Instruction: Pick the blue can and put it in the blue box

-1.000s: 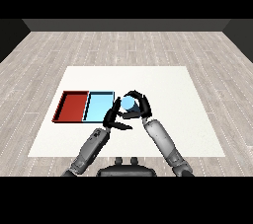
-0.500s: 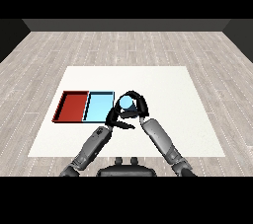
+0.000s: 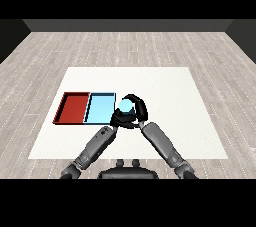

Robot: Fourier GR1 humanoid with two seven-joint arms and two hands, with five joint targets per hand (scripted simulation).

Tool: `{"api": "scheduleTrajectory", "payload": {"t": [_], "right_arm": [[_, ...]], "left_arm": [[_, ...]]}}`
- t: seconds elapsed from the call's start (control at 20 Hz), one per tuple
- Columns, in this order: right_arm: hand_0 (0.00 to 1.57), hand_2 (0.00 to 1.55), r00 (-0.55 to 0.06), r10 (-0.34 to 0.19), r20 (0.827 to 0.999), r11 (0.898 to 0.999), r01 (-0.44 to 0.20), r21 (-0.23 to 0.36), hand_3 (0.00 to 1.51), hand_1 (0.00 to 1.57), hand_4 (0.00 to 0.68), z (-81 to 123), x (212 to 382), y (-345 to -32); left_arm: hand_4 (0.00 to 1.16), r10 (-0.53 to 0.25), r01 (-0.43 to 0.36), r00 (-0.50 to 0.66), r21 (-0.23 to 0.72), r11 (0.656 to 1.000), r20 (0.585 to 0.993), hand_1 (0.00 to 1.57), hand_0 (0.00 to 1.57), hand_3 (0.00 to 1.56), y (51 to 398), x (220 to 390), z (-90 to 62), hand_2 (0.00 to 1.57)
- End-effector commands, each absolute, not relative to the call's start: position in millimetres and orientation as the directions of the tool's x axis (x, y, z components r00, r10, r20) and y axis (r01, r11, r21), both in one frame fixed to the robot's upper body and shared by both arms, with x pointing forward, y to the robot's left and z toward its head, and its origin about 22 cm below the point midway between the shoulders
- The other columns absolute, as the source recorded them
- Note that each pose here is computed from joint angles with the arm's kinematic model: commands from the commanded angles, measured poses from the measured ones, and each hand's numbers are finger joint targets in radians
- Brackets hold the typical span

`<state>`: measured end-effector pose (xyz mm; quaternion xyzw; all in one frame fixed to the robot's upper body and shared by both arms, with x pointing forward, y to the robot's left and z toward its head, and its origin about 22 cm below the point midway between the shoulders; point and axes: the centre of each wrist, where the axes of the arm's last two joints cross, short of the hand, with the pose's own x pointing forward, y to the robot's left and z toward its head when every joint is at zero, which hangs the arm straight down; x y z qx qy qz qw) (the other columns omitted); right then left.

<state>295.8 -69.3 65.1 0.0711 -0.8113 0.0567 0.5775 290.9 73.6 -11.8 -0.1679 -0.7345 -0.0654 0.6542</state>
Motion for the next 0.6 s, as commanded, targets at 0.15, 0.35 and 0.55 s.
{"api": "scheduleTrajectory", "payload": {"t": [0.15,0.35,0.55], "right_arm": [[1.47,1.46,-0.289,-0.129,0.949,0.980,-0.184,0.078,1.39,1.47,0.606,55,277.6,-52],[1.45,1.44,-0.316,-0.184,0.931,0.969,-0.217,0.118,1.39,1.45,0.615,67,284.0,-56],[1.46,1.44,-0.319,-0.178,0.931,0.971,-0.212,0.113,1.40,1.46,0.631,71,296.4,-71]], "left_arm": [[0.57,0.139,0.271,-0.067,-0.116,0.956,0.988,0.00,0.00,0.00,58,307.6,3.6,0.00],[0.62,0.280,0.236,-0.033,-0.265,0.935,0.959,1.44,1.44,1.22,50,283.6,-9.5,1.41],[0.84,0.290,0.218,-0.054,-0.272,0.937,0.955,1.57,1.57,1.48,72,304.4,-24.7,1.57]]}}
